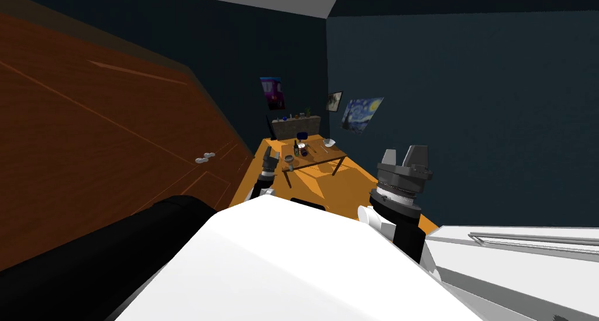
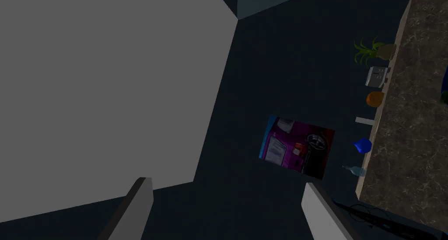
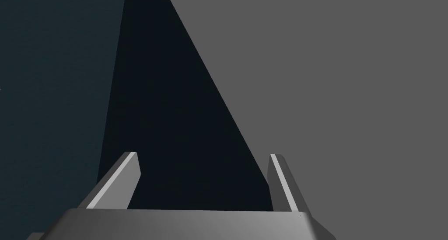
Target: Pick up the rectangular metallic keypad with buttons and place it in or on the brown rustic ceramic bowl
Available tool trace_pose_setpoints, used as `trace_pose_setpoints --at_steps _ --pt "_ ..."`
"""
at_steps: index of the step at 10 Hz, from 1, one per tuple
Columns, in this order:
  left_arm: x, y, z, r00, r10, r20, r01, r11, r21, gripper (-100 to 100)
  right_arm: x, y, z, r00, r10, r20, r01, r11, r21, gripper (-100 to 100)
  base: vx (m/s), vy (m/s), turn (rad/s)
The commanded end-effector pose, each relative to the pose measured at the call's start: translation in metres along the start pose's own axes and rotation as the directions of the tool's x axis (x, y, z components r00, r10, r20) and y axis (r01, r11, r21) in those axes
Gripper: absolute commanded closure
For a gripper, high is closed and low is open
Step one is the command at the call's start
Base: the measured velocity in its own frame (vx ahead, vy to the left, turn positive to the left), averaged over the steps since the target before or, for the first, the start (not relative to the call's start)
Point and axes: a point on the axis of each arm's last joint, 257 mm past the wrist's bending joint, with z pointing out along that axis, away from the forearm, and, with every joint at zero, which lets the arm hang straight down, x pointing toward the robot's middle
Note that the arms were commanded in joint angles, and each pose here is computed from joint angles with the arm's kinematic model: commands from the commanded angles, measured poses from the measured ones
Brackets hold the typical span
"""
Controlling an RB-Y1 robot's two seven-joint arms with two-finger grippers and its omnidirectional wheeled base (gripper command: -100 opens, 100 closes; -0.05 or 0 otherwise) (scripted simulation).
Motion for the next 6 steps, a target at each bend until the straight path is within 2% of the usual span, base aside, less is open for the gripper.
trace_pose_setpoints --at_steps 1,3,4,6 --pt "0.004 0.017 -0.012 0.999 -0.034 -0.021 0.032 0.998 -0.062 -100 0.0 0.0 0.0 1.0 0.0 0.0 0.0 1.0 0.0 0 0.029 -0.018 -0.149" --pt "0.008 0.043 -0.031 0.996 -0.086 -0.035 0.08 0.985 -0.153 -100 0.0 0.0 0.0 1.0 0.0 0.0 0.0 1.0 0.0 0 0.037 -0.02 -0.155" --pt "0.011 0.057 -0.043 0.993 -0.115 -0.036 0.105 0.973 -0.205 -100 0.0 0.0 0.0 1.0 0.0 0.0 0.0 1.0 0.0 0 0.051 -0.019 -0.259" --pt "0.016 0.087 -0.072 0.984 -0.177 -0.028 0.159 0.935 -0.316 -100 0.0 0.0 0.0 1.0 0.0 0.0 0.0 1.0 0.0 0 0.062 -0.019 -0.214"
